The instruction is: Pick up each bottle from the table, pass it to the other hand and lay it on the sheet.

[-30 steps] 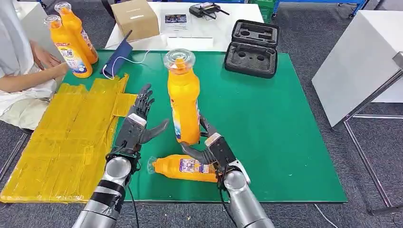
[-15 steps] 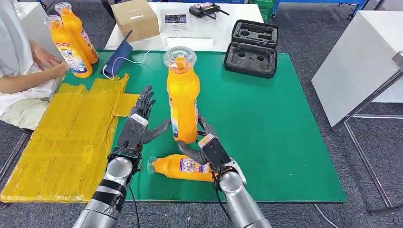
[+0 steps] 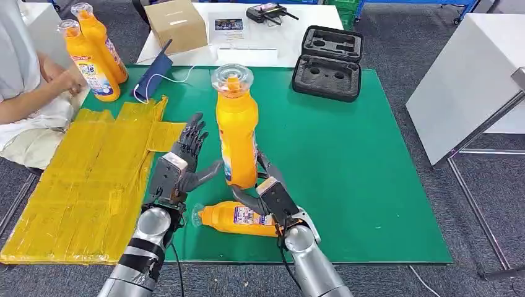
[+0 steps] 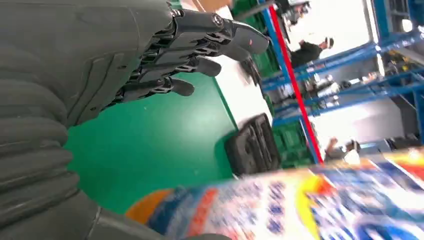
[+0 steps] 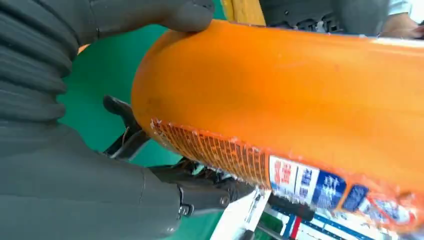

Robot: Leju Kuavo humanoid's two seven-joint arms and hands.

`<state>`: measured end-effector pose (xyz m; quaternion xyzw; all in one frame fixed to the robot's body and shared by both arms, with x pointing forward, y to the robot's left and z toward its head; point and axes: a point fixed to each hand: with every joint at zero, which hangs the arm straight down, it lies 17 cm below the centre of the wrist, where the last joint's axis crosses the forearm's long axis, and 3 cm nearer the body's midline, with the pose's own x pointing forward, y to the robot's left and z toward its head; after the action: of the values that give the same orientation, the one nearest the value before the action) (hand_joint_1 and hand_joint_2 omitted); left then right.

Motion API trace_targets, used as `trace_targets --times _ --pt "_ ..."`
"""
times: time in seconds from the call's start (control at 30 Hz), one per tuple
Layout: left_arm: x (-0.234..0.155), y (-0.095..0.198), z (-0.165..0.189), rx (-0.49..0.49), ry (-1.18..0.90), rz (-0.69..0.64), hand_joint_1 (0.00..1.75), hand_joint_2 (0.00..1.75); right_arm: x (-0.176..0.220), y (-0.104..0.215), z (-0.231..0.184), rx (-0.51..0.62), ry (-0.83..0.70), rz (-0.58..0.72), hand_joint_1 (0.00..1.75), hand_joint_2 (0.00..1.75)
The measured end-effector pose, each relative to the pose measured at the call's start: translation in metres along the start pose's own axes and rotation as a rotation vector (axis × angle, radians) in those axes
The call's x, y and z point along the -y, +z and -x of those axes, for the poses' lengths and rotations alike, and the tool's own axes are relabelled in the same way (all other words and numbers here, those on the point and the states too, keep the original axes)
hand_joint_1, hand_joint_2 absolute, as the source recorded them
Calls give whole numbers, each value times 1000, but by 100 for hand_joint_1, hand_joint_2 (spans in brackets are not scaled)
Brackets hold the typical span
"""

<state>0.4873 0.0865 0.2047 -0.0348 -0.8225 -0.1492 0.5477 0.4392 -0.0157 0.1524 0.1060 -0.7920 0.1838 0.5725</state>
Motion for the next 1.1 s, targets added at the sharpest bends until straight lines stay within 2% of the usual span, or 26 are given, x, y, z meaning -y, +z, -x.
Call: trace_targets --times 0.23,0.7,1.1 --pt "-4 3 -2 6 8 -12 0 175 7 5 6 -11 13 12 175 175" --pt "-32 6 15 -28 16 -84 0 175 46 12 -8 33 56 89 175 175" --pt "-12 14 4 17 9 -34 0 175 47 12 -10 37 87 94 175 175"
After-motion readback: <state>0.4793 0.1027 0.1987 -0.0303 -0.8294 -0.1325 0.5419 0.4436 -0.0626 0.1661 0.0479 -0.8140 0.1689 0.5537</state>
